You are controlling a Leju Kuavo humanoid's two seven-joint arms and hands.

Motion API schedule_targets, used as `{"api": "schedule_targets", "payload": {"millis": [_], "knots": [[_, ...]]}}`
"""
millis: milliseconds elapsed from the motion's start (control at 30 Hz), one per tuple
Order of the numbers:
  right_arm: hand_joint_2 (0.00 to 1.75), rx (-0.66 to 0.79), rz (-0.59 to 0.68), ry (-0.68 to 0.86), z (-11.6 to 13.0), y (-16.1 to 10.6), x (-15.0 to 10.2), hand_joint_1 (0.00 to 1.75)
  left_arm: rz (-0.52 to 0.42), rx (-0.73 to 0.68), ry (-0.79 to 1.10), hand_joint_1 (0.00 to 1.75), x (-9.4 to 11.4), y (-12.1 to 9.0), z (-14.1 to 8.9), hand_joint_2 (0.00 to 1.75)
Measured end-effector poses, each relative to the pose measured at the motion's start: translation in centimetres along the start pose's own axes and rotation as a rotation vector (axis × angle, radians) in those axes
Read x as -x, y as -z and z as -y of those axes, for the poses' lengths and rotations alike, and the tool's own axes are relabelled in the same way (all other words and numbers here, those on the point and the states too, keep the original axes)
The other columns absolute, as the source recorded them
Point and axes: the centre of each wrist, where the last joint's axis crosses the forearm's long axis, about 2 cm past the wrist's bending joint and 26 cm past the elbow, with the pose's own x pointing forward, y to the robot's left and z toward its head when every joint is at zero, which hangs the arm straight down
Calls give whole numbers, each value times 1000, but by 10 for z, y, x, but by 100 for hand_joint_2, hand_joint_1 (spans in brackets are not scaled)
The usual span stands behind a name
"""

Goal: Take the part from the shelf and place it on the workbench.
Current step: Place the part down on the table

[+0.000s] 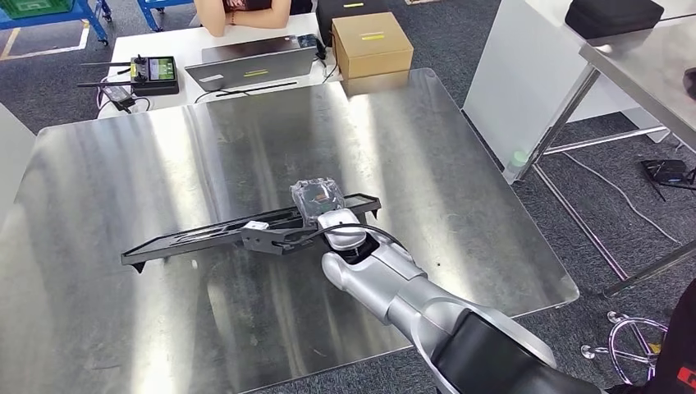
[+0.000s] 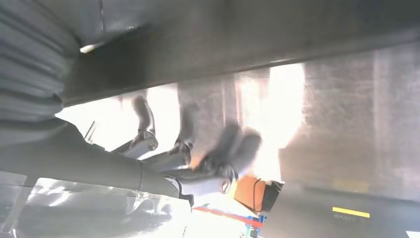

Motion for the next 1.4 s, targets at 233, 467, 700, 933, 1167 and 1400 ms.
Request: {"api": "schedule_targets", "payload": {"millis": [233,467,700,933,1167,1400], "knots": [[0,4,-1,58,0,0,2,0,1,-20,1,0,1,0,1,0],[0,144,17,184,28,3,2,0,-8,-18,-2,0,5,-1,2,0],[0,213,34,215,52,3,-3,0,-15,-17,-4,0,8,-2,2,0],[0,300,66,226,61,2,-7,0,-17,-18,-7,0,9,-2,2,0],[0,504,165,236,105,-5,-24,0,-12,-20,-14,0,10,-2,2,0],[0,666,355,375,137,-20,-40,0,-8,-21,-14,0,11,-3,2,0]]}}
